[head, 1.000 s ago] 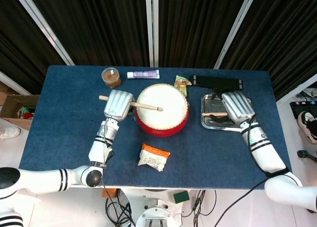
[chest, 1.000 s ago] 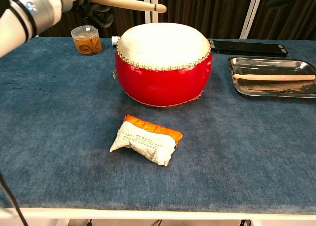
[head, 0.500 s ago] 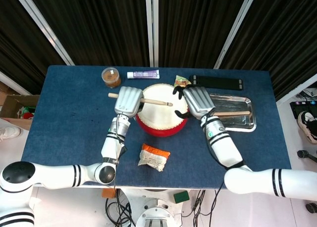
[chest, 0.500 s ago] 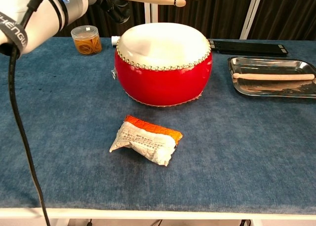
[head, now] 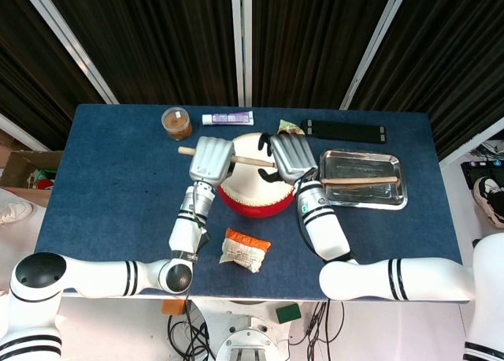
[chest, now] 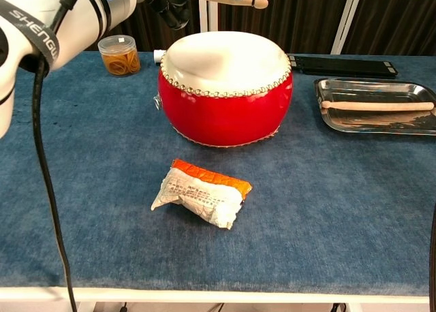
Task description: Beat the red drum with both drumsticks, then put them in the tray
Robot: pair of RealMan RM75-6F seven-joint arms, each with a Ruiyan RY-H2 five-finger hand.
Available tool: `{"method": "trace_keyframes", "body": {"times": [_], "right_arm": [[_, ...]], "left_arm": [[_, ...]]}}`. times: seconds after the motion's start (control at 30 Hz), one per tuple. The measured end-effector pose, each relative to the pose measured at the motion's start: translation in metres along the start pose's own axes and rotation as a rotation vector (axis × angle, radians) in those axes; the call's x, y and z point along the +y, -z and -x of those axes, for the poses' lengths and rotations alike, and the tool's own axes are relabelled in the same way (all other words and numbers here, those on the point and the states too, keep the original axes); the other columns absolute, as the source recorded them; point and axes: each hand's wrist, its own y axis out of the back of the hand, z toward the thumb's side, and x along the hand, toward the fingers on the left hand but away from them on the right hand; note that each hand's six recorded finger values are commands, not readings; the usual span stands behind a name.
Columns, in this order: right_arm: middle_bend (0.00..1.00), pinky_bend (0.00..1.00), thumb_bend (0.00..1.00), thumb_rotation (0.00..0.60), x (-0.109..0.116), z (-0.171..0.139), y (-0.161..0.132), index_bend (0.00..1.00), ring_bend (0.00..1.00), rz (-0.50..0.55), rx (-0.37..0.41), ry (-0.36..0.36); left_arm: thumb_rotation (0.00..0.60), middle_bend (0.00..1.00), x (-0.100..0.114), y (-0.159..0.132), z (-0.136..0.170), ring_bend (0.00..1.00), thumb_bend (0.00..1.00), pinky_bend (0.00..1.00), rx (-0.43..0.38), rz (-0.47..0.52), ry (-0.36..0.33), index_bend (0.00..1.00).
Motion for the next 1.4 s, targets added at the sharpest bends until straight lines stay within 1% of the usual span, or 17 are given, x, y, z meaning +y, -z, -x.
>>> {"method": "trace_keyframes", "body": {"times": [0.37,0.77,0.83,1.0,1.07,1.17,1.23,1.27,1.33,1.4], "right_arm": [[0.55,0.46,0.25,0.6,-0.008,0.004,-0.01,0.5,0.35,-0.036,0.01,0.0],[0.57,0.46,0.33,0.6,-0.013,0.005,-0.018,0.53,0.37,-0.053,0.011,-0.001],[0.58,0.46,0.35,0.6,-0.013,0.005,-0.02,0.54,0.39,-0.05,0.013,0.002],[0.62,0.48,0.48,0.6,-0.012,0.005,-0.022,0.6,0.42,-0.054,0.019,0.013],[0.64,0.49,0.51,0.6,-0.011,0.005,-0.023,0.62,0.43,-0.06,0.022,0.017],[0.66,0.5,0.58,0.6,-0.011,0.004,-0.023,0.64,0.45,-0.076,0.026,0.025],[0.66,0.5,0.59,0.6,-0.01,0.003,-0.023,0.65,0.45,-0.082,0.028,0.028],[0.67,0.5,0.59,0.6,-0.01,0.003,-0.023,0.66,0.45,-0.084,0.027,0.029],[0.67,0.5,0.6,0.6,-0.01,0.002,-0.022,0.67,0.46,-0.088,0.027,0.03],[0.67,0.5,0.61,0.6,-0.01,0.002,-0.021,0.68,0.46,-0.093,0.026,0.032]], "left_arm": [[0.6,1.0,0.003,-0.006,0.0,0.96,0.47,1.0,-0.011,-0.034,-0.009,0.97],[0.6,1.0,0.005,-0.015,0.002,0.96,0.47,1.0,-0.031,-0.052,-0.018,0.97],[0.6,1.0,0.005,-0.015,0.002,0.96,0.47,1.0,-0.032,-0.057,-0.02,0.97],[0.6,0.99,0.006,-0.017,0.002,0.94,0.47,1.0,-0.038,-0.072,-0.024,0.95],[0.6,0.95,0.006,-0.017,0.002,0.92,0.46,1.0,-0.042,-0.077,-0.024,0.92],[0.6,0.84,0.008,-0.017,0.002,0.85,0.43,1.0,-0.045,-0.088,-0.029,0.81],[0.6,0.75,0.009,-0.016,0.002,0.78,0.38,1.0,-0.045,-0.099,-0.033,0.73],[0.6,0.73,0.009,-0.016,0.002,0.76,0.36,1.0,-0.044,-0.107,-0.036,0.69],[0.6,0.64,0.011,-0.014,0.001,0.7,0.31,1.0,-0.041,-0.121,-0.04,0.59],[0.6,0.58,0.012,-0.013,0.001,0.65,0.27,1.0,-0.035,-0.134,-0.046,0.52]]}}
